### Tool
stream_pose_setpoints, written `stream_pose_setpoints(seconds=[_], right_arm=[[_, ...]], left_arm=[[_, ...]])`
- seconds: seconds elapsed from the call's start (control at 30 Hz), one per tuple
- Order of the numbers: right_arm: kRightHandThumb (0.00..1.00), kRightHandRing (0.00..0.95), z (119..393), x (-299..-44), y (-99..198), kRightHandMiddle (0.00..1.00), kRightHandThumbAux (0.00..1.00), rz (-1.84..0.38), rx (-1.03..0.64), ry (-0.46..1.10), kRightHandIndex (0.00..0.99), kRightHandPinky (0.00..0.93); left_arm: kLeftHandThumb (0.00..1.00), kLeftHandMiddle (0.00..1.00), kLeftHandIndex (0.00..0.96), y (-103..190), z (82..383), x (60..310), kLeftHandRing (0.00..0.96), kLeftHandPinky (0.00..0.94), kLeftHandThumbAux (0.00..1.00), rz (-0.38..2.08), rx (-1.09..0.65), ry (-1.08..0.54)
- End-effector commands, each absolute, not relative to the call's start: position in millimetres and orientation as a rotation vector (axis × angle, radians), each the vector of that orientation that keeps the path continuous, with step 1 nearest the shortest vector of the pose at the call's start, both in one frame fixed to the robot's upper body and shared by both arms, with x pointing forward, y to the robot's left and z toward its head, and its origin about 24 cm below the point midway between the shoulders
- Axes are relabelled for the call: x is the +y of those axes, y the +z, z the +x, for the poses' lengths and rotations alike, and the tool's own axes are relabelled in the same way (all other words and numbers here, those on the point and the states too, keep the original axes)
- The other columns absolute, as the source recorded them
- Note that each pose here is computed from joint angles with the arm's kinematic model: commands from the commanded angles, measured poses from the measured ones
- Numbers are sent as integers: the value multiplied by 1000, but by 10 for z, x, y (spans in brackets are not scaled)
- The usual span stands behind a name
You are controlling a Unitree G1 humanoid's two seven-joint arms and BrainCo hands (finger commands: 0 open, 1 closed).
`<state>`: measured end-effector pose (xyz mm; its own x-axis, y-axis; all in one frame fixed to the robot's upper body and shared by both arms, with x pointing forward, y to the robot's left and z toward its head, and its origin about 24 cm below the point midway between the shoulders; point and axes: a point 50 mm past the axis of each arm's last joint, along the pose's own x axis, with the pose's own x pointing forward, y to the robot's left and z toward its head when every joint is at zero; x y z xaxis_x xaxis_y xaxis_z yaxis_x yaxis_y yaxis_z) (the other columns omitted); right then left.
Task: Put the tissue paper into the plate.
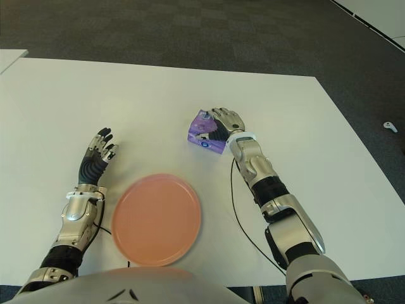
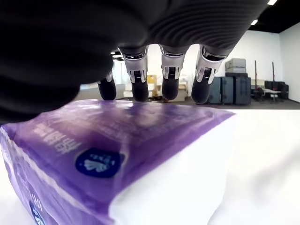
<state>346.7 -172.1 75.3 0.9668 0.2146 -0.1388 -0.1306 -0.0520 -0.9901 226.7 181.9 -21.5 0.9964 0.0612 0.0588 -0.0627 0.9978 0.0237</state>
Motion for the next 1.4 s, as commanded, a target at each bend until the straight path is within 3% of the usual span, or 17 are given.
stream_pose_setpoints(seconds=[0.03, 1.4], right_arm=[[282, 0, 3485, -1682, 736, 0, 267, -1595, -79, 286, 0, 0], [274, 0, 3446, -1647, 568, 0, 267, -1586, -55, 378, 0, 0]], left_arm=[[0, 0, 0, -665, 1868, 1881, 0, 0, 573, 46, 182, 75], [0, 0, 0, -656, 1852, 1878, 0, 0, 568, 47, 177, 84]])
